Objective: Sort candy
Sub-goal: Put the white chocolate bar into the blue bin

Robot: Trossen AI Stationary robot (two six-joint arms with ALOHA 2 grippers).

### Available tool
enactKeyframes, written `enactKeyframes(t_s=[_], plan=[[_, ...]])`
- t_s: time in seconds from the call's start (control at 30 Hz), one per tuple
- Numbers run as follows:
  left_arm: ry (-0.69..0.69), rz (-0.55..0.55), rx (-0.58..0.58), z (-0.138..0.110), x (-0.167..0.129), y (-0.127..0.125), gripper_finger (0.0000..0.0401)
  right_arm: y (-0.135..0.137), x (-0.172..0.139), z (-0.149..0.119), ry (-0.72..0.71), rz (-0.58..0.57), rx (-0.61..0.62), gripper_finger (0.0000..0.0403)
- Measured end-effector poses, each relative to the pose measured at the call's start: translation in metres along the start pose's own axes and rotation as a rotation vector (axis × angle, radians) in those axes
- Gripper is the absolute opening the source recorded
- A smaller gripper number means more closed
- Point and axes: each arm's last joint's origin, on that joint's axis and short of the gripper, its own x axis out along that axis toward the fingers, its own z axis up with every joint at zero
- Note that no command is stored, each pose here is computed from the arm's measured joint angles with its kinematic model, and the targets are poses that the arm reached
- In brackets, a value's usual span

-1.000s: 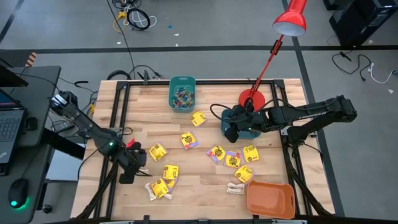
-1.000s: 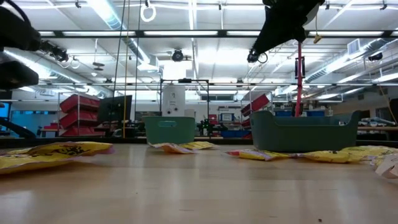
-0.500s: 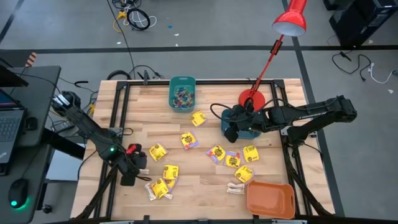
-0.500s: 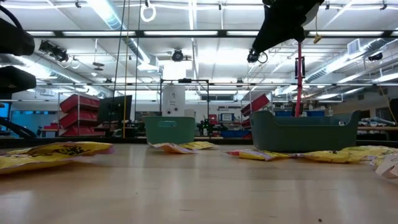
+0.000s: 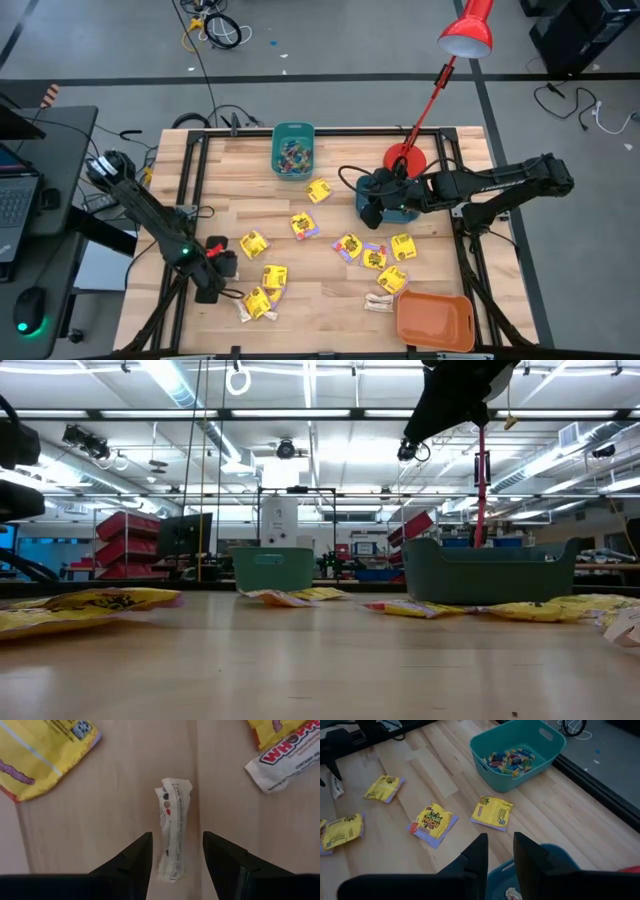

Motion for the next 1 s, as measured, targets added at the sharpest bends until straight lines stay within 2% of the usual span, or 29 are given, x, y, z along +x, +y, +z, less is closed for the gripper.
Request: enactKeyframes(t_s=[0.4, 1.0], plan=[[-0.04, 0.04, -0.023, -0.0016, 0.0017, -0.0033, 0.0177, 0.0004, 0.0001, 0.0007, -0.008, 0.003, -0.015, 0.0078], [-0.059, 0.036, -0.056, -0.0004, 0.0017, -0.0042, 0.0177, 0.001, 0.0, 0.0017, -0.017, 0.008, -0.028, 0.0078]])
